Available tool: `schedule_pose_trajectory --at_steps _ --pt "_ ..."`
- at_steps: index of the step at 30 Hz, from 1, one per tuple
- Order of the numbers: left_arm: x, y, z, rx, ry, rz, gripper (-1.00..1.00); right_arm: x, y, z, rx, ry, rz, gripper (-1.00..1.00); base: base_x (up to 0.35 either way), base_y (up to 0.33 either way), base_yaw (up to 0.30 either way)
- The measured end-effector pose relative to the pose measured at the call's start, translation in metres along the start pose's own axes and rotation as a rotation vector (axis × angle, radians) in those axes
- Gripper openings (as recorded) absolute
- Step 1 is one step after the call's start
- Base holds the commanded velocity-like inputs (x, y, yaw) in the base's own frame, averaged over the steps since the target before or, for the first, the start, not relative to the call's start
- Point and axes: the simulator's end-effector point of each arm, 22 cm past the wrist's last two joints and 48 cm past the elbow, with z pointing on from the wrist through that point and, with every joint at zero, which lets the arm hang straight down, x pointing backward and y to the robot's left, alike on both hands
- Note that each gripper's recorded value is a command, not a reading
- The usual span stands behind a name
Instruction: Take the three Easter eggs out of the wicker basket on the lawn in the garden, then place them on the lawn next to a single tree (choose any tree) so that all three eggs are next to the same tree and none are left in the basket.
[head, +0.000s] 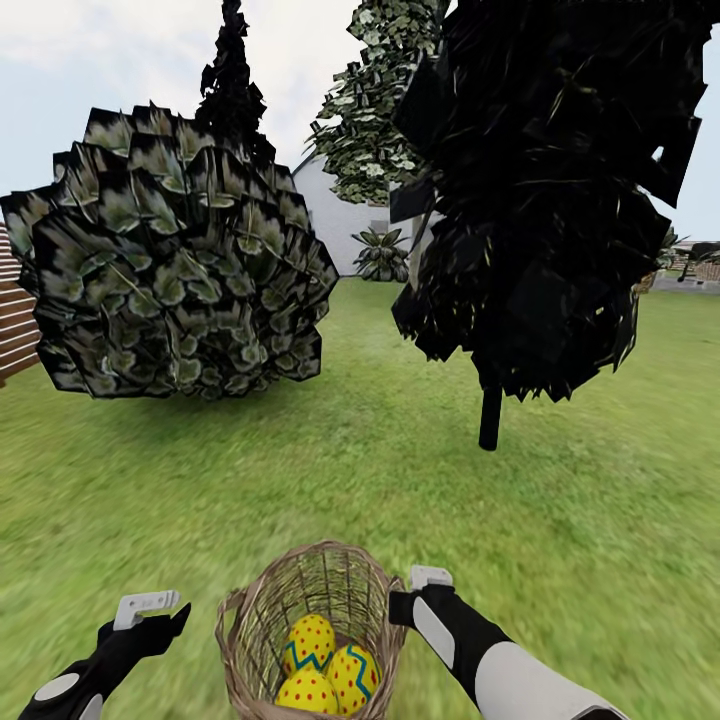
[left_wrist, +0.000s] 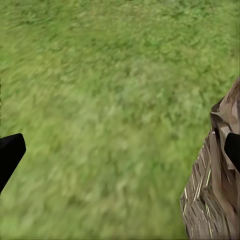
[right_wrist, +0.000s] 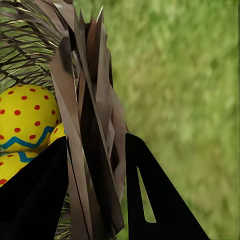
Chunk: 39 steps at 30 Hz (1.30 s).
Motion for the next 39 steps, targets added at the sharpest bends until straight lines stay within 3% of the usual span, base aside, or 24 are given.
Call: schedule_pose_trajectory --at_steps 7,39 --pt "-0.014 -0.001 -0.005 0.000 0.000 0.000 1.00 -0.010 0.003 -0.011 -0.002 -0.002 0.004 -1.00 0.000 0.000 -0.060" --pt "-0.072 -0.003 -0.031 0.001 0.000 0.002 1.00 -0.050 0.012 -0.058 0.001 0.001 0.003 -1.00 0.000 0.000 -0.247"
